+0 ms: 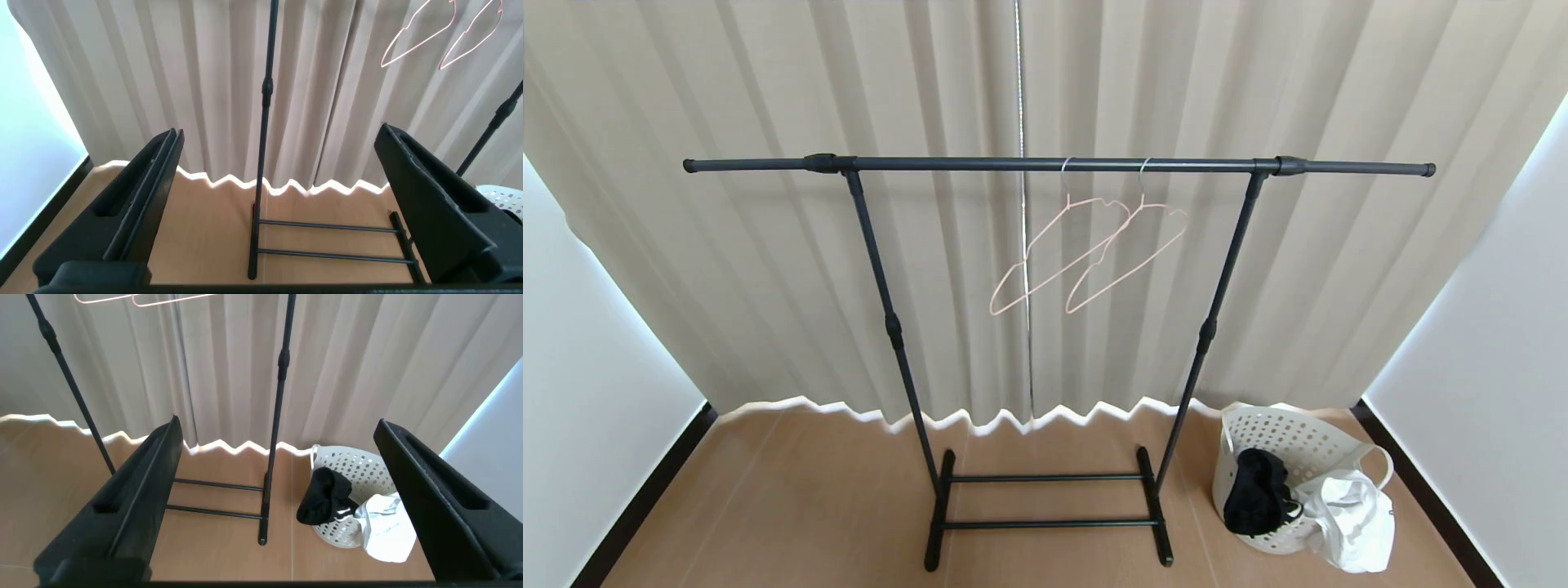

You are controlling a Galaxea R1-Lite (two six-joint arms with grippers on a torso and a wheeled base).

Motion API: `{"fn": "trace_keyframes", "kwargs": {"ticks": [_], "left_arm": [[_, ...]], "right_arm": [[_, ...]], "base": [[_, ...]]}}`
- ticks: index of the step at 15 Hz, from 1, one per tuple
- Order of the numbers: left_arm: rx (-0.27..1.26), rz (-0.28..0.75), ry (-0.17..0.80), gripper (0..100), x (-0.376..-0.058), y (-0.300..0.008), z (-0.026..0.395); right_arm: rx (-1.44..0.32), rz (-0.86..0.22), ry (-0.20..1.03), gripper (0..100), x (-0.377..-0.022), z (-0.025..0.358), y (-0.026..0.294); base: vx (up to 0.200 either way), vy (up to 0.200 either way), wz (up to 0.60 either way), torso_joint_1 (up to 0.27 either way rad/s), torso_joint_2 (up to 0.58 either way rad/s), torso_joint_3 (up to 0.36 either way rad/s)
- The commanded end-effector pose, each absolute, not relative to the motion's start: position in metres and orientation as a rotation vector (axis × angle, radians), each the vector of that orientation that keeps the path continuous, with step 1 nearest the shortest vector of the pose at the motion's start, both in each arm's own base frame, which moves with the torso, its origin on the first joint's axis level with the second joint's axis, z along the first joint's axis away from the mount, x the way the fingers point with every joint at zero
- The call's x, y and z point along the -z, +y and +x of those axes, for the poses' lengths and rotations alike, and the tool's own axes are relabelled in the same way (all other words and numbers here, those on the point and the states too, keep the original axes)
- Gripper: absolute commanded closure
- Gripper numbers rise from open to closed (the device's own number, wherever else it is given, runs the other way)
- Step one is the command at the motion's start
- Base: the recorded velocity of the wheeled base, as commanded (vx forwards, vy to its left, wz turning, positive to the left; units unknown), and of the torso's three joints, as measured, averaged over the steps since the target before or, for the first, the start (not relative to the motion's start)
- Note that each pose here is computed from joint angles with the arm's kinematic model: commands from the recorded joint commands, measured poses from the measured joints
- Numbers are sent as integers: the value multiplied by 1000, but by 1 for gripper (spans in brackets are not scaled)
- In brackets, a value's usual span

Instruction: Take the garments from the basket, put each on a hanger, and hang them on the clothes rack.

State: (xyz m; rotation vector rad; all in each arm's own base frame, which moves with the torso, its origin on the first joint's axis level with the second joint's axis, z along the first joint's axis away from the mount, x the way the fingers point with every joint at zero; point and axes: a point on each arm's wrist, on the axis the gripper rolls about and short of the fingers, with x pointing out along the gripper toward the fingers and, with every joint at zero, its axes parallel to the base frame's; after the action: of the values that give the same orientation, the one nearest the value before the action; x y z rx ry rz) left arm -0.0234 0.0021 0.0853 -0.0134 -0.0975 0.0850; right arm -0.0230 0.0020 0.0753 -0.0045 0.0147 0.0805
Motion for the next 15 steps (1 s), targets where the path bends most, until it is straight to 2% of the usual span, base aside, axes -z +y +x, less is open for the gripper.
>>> {"fn": "trace_keyframes", "kwargs": {"ticks": [1,15], "left_arm": [[-85,-14,-97,0,-85,2,-23],[-85,-14,-97,0,-85,2,-23]], "right_arm": [[-81,-6,14,0,-76,-23,2],[-83,-7,13,0,-76,-23,2]], "base": [[0,0,0,0,0,0],[0,0,0,-8,18,10]]}}
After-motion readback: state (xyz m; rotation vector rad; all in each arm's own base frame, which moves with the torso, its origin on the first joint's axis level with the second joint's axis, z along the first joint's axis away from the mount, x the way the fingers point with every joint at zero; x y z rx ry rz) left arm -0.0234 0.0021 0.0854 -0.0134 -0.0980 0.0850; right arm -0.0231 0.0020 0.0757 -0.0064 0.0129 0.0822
